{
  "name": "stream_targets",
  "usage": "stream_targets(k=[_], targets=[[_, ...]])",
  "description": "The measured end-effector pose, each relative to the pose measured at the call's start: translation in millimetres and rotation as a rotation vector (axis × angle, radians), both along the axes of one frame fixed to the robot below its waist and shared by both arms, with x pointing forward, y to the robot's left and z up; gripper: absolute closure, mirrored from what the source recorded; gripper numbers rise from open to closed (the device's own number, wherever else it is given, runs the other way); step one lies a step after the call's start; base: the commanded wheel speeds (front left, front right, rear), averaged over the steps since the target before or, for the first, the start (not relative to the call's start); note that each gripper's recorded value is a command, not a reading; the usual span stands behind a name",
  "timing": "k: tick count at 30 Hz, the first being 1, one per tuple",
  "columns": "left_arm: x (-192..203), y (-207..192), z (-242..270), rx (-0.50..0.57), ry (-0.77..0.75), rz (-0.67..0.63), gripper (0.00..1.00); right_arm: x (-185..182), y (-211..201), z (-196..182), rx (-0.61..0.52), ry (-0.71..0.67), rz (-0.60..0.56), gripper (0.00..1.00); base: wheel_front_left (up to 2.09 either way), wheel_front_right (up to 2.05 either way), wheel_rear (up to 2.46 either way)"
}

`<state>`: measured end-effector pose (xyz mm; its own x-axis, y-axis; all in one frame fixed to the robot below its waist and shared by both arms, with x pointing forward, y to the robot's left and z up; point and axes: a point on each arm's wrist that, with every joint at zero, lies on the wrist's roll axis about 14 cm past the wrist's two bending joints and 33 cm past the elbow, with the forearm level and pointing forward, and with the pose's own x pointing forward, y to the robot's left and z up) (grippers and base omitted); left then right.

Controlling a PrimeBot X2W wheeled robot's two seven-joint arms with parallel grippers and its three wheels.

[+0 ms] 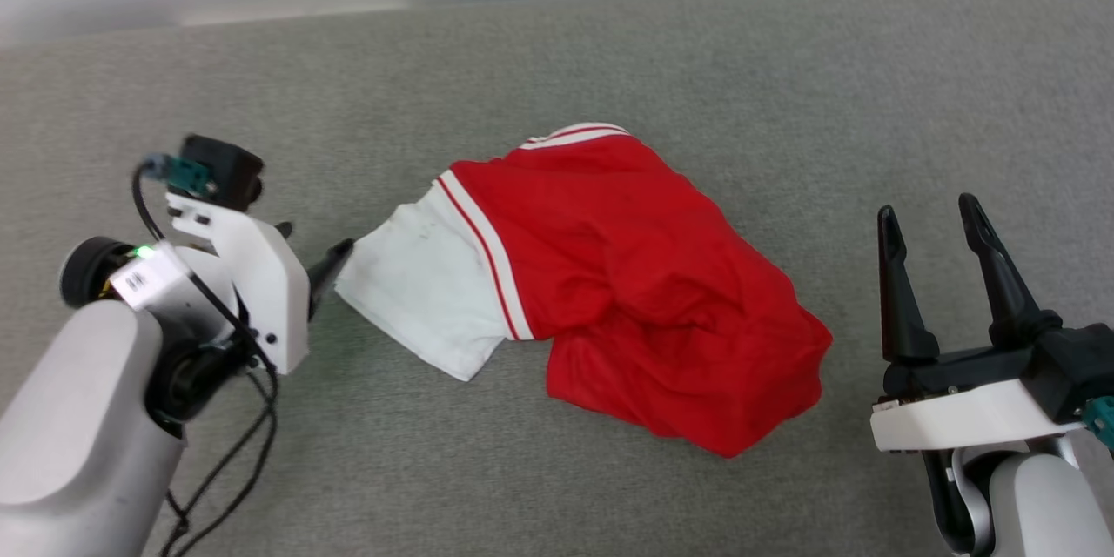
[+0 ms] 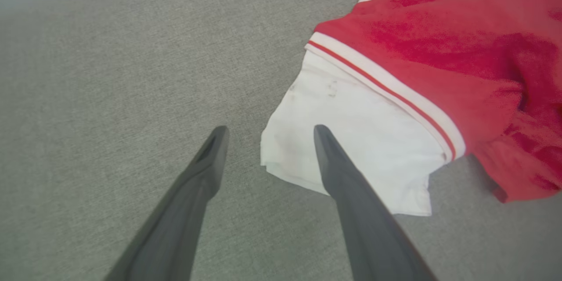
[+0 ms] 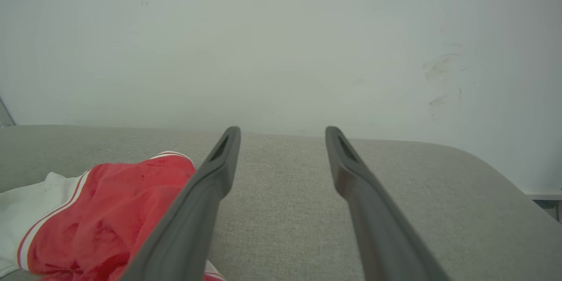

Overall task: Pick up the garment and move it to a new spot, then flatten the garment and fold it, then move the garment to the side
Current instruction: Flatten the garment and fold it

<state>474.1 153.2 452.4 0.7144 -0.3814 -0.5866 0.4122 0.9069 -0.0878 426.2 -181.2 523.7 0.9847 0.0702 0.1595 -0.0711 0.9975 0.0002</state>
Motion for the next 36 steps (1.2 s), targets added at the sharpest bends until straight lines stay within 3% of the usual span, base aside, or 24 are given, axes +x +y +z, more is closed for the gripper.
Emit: stream_targets(k=[5,13,14,15,16,21,36], targets=[[0,-6,-36,0.018,0.211,-0.033,0.0,0,-14,-10,0.009,0.028,-0.039,0.0,0.0,0.0,0.0],[-6,-11,-70,0.066,0.386,-0.081,0.0,2,-25,-18,0.007,0.051,-0.071,0.0,0.0,0.0,0.0],[-7,-11,-73,0.076,0.398,-0.087,0.18,2,-26,-19,0.007,0.054,-0.072,0.0,0.0,0.0,0.0],[-8,-11,-75,0.084,0.409,-0.092,0.69,2,-26,-20,0.008,0.056,-0.073,0.0,0.0,0.0,0.0],[-9,-10,-77,0.084,0.417,-0.093,1.0,2,-26,-21,0.008,0.058,-0.073,0.0,0.0,0.0,0.0],[-10,-2,-80,0.069,0.422,-0.064,1.0,5,-24,-23,0.01,0.06,-0.067,0.0,0.0,0.0,0.0],[-86,109,-67,0.032,0.359,0.286,1.0,0,12,3,0.006,-0.004,0.031,0.0,0.0,0.0,0.0]])
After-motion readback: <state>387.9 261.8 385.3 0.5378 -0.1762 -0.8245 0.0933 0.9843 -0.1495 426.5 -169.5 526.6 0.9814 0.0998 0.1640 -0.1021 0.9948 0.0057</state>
